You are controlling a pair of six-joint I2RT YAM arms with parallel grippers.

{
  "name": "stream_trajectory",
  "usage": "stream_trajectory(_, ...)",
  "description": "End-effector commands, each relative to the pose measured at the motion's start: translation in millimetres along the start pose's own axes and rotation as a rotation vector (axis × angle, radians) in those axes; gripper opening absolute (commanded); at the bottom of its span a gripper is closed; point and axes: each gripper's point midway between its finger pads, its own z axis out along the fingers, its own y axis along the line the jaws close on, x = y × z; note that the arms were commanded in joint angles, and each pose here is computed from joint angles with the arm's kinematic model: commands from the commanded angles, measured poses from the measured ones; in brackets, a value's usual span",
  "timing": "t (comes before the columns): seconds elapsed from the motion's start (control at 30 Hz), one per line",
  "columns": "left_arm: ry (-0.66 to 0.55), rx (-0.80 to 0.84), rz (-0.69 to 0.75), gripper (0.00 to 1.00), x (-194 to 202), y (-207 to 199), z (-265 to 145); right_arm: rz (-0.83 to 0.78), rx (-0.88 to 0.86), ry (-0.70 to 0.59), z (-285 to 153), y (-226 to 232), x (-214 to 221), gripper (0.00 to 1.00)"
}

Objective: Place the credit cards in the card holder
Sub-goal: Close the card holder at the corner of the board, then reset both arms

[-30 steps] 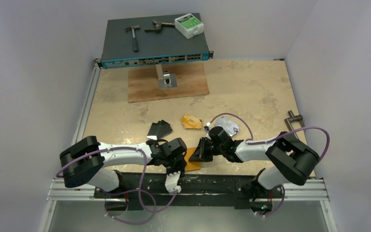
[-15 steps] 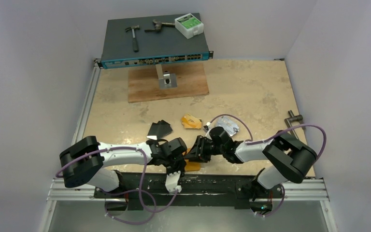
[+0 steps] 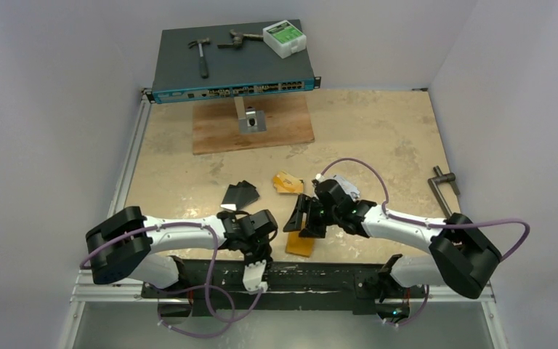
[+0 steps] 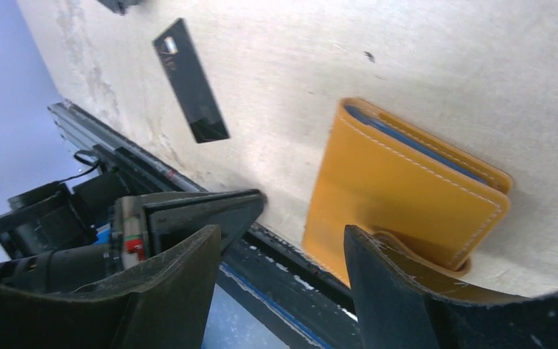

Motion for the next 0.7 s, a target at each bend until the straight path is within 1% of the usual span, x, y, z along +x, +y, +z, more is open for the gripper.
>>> stream_trajectory(0.0,-0.022,0.031,-0.015,0.06,-6.4,-13.7,0.9,-0.082,-0.124,-0.023,-18.1,47.8,-15.3,0.63)
stream_trajectory(0.13,-0.008,0.023,-0.03,0.06,-4.4,-12.3,-2.0,-0.106,-0.216,-0.062,-35.7,80.6,-27.9,0.65)
stream_trajectory(0.2,-0.001,0.01,-0.057,0.06,-3.3,-8.3,-4.4,-0.105,-0.206,-0.086,-42.2,82.7,-34.6,0.65)
stream_trajectory(0.23,0.001,0.001,-0.082,0.06,-2.5,-5.3,-6.4,-0.104,-0.17,-0.101,-44.3,77.2,-37.8,0.65)
stream_trajectory(0.3,0.007,-0.018,-0.151,0.06,1.5,1.9,-12.2,-0.085,-0.091,-0.127,-48.1,59.6,-42.6,0.7)
stream_trajectory(0.4,0.032,-0.053,-0.267,0.09,16.0,14.1,-25.6,-0.032,0.018,-0.16,-54.4,27.5,-46.6,0.74)
stream_trajectory(0.47,0.072,-0.079,-0.373,0.13,32.5,28.1,-41.1,0.009,0.059,-0.183,-60.2,9.6,-48.6,0.8)
stream_trajectory(0.5,0.097,-0.072,-0.459,0.16,42.7,28.7,-49.5,0.021,0.063,-0.197,-63.5,4.2,-50.8,0.82)
stream_trajectory(0.53,0.126,-0.083,-0.56,0.19,53.7,34.9,-58.8,0.026,0.07,-0.205,-65.9,-1.1,-52.2,0.85)
stream_trajectory(0.6,0.179,-0.109,-0.783,0.25,74.7,44.7,-81.3,0.021,0.093,-0.217,-70.4,-9.8,-56.5,0.98)
stream_trajectory(0.67,0.212,-0.164,-1.019,0.3,93.0,54.1,-108.3,-0.006,0.145,-0.249,-77.3,-16.4,-66.9,0.99)
